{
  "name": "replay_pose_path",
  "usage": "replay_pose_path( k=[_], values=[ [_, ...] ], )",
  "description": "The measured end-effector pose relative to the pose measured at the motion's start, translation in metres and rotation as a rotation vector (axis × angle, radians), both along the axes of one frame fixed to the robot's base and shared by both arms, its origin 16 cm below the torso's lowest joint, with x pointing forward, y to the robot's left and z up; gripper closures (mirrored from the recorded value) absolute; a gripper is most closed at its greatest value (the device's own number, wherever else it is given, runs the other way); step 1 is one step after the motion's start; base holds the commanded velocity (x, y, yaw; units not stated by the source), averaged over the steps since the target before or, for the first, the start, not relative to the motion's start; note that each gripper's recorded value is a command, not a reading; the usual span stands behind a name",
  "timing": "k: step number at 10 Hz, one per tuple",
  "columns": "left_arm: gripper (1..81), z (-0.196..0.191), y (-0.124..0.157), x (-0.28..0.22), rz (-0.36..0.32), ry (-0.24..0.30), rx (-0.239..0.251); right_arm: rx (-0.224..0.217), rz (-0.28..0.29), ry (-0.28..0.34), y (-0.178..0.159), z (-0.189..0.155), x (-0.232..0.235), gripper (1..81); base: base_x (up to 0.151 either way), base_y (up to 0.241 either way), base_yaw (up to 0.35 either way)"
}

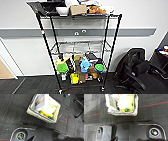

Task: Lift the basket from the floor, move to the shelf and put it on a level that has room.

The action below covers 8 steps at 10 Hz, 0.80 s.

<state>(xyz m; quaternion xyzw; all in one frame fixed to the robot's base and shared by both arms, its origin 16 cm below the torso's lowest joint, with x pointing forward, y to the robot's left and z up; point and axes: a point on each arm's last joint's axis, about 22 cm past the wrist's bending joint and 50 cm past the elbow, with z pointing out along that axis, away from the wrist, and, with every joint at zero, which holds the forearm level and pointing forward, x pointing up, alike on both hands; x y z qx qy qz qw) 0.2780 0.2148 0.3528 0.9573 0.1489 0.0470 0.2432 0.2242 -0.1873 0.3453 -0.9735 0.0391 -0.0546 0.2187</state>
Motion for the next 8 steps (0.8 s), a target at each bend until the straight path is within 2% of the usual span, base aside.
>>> replay_pose_path(
  k=[3,4,6,8],
  values=[
    [1.0,-0.029,0.005,-0.009,0.003,0.052,0.006,0.01,0.002,0.03,0.009,-0.024,0.007,1.0,0.0,0.0,0.0],
    [1.0,-0.034,0.01,-0.006,0.004,0.053,0.011,0.009,0.002,0.028,0.008,-0.029,0.013,1.0,0.0,0.0,0.0],
    [1.0,-0.043,0.014,0.023,0.007,0.018,0.015,0.008,0.005,0.004,0.007,-0.04,0.032,1.0,0.0,0.0,0.0],
    [1.0,-0.051,0.026,0.063,0.026,-0.023,0.028,0.005,0.009,-0.045,0.005,-0.049,0.068,1.0,0.0,0.0,0.0]
  ],
)
